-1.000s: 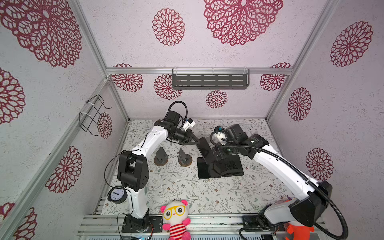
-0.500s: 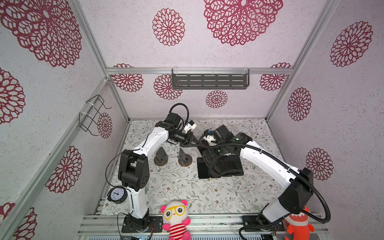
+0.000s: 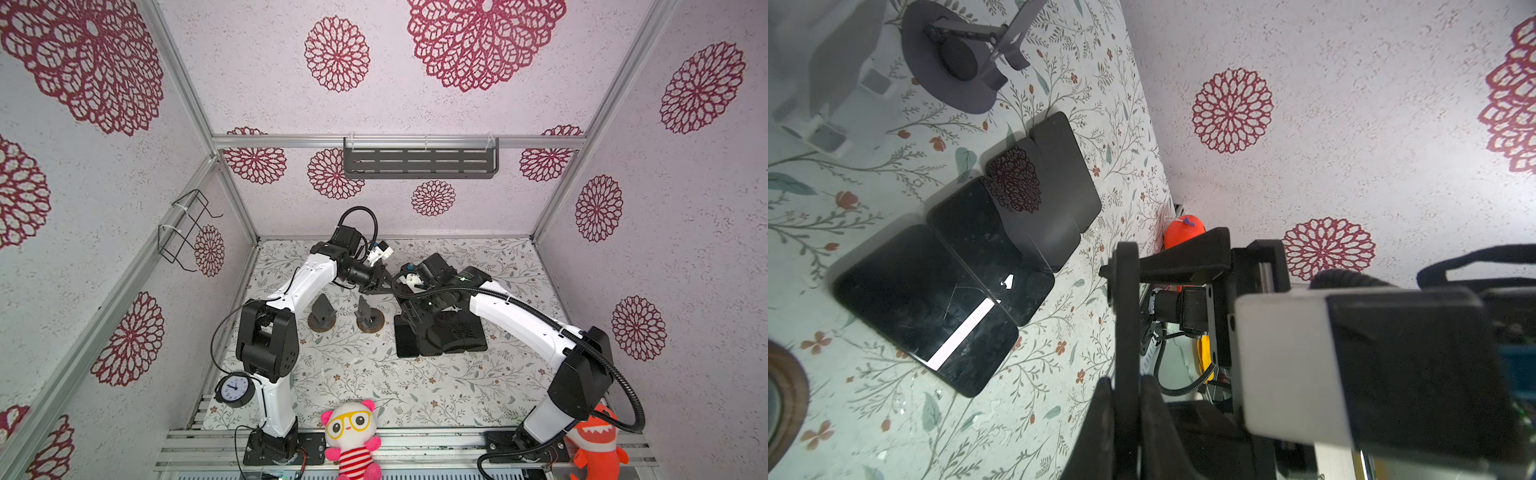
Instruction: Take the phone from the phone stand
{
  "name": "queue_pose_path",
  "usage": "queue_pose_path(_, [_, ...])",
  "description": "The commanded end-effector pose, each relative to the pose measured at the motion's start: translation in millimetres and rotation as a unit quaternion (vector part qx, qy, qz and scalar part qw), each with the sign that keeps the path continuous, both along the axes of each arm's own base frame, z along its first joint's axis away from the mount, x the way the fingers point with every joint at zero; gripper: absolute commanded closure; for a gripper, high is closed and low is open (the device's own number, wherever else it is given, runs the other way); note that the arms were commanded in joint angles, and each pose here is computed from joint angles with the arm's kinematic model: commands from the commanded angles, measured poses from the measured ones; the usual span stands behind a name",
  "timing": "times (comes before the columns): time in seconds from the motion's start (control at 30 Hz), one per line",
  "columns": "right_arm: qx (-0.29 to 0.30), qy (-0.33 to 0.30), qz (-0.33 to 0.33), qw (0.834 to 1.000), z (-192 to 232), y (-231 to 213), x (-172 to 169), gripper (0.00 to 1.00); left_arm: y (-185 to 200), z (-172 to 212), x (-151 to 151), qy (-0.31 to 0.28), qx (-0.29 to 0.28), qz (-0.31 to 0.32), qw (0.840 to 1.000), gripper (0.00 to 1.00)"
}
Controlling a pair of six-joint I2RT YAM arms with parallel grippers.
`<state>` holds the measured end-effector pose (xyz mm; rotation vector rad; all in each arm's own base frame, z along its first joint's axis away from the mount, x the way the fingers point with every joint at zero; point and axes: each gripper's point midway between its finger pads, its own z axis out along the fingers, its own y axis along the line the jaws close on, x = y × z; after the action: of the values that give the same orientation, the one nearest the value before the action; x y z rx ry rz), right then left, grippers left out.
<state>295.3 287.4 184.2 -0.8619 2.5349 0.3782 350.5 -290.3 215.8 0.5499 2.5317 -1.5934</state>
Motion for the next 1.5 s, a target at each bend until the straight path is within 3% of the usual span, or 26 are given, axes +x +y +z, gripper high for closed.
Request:
queue_pose_path(0.0, [0.009,-0.028,-0.014,0.999,17.5,-0.6,6.7,0.37,-1.7,7.3,-2.4,-0.008,-0.018,-0.013,1.000,1.00])
queue_pose_path(0.1, [0.008,-0.032,-0.018,0.999,19.4,-2.3,8.1,0.41,-1.5,7.0,-2.1,-0.009,-0.017,-0.012,1.000,1.00])
queue_pose_path(0.2, [0.000,-0.040,-0.024,0.999,21.2,-7.1,10.7,0.46,-0.3,6.6,-0.1,-0.007,-0.015,-0.008,1.000,0.70])
queue_pose_path(0.3, [-0.015,-0.047,-0.033,0.998,22.1,-20.4,14.0,0.48,3.4,6.2,2.5,-0.008,-0.010,0.000,1.000,0.50])
queue_pose_path(0.47, [-0.062,-0.040,-0.059,0.996,8.7,-70.3,20.0,0.52,9.5,1.9,7.4,-0.018,0.011,0.015,1.000,0.30])
queue_pose_path(0.7, [-0.119,-0.004,-0.174,0.978,-25.4,-178.8,29.4,0.60,19.0,-0.2,19.5,-0.041,0.031,0.046,0.998,0.27])
queue_pose_path(0.97, [-0.170,0.065,-0.233,0.955,-74.9,-252.8,35.7,0.74,34.1,-3.7,32.1,-0.050,0.048,0.079,0.994,0.27])
queue_pose_path(1.13, [-0.181,0.105,-0.232,0.950,-105.9,-275.0,38.1,0.77,37.1,-5.1,33.3,-0.054,0.055,0.084,0.993,0.28])
queue_pose_path(1.47, [-0.166,0.147,-0.238,0.946,-134.8,-289.2,46.9,0.72,38.9,-9.0,33.4,-0.055,0.066,0.085,0.993,0.28])
